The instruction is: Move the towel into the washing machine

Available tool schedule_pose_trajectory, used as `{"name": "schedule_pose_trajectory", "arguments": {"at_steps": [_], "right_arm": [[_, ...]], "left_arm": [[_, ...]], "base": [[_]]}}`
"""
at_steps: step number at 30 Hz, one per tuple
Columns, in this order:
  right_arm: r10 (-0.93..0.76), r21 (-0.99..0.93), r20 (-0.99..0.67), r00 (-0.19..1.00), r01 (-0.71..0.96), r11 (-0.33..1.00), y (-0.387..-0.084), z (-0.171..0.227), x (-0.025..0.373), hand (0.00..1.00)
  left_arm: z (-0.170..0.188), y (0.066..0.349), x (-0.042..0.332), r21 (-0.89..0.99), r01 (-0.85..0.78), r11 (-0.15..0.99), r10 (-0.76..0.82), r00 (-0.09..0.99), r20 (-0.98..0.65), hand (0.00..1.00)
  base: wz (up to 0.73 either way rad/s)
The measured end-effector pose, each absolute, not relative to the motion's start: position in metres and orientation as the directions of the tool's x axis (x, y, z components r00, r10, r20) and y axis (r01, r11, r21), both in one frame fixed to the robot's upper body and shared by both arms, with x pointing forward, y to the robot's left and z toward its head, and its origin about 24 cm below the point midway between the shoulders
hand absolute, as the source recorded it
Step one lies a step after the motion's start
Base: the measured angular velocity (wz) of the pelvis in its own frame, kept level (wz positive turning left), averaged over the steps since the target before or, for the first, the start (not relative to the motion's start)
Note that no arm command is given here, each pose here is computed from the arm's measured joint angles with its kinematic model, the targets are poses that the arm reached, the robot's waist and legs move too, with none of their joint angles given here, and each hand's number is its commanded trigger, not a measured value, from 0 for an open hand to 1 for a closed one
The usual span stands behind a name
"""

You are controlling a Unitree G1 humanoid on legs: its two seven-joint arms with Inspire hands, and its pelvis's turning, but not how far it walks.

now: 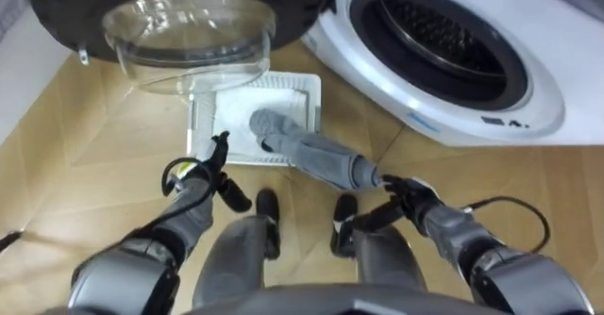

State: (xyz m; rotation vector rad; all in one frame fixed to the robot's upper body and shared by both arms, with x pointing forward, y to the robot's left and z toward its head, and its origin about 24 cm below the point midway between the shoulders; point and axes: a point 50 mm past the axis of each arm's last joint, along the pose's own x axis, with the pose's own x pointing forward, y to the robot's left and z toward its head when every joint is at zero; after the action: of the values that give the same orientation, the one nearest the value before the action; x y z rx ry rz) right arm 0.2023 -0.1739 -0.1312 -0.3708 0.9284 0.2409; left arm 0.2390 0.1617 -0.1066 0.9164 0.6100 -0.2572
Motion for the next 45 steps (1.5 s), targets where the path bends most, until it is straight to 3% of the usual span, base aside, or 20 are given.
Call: {"name": "schedule_pose_trajectory", "arguments": {"at_steps": [7, 21, 37, 45], "right_arm": [[0.108, -0.259, -0.727, 0.678, -0.417, 0.871, -0.156, -0.111, 0.234, 0.0], [0.214, -0.29, -0.548, 0.809, -0.424, 0.858, -0.141, -0.078, 0.268, 0.0], [0.227, -0.302, -0.477, 0.849, -0.401, 0.865, -0.127, -0.058, 0.292, 0.0], [0.221, -0.285, -0.48, 0.849, -0.389, 0.876, -0.124, -0.052, 0.3, 0.0]], "left_arm": [[-0.067, 0.145, 0.288, 0.764, 0.359, 0.536, -0.012, 0.909, -0.418, 0.0], [-0.042, 0.137, 0.306, 0.873, 0.176, 0.455, -0.034, 0.983, -0.181, 0.0], [-0.002, 0.111, 0.332, 0.922, 0.006, 0.387, -0.154, 0.986, 0.058, 0.0], [0.011, 0.1, 0.341, 0.935, -0.006, 0.355, -0.215, 0.973, 0.088, 0.0]], "base": [[0.02], [-0.04], [-0.1], [-0.03]]}}
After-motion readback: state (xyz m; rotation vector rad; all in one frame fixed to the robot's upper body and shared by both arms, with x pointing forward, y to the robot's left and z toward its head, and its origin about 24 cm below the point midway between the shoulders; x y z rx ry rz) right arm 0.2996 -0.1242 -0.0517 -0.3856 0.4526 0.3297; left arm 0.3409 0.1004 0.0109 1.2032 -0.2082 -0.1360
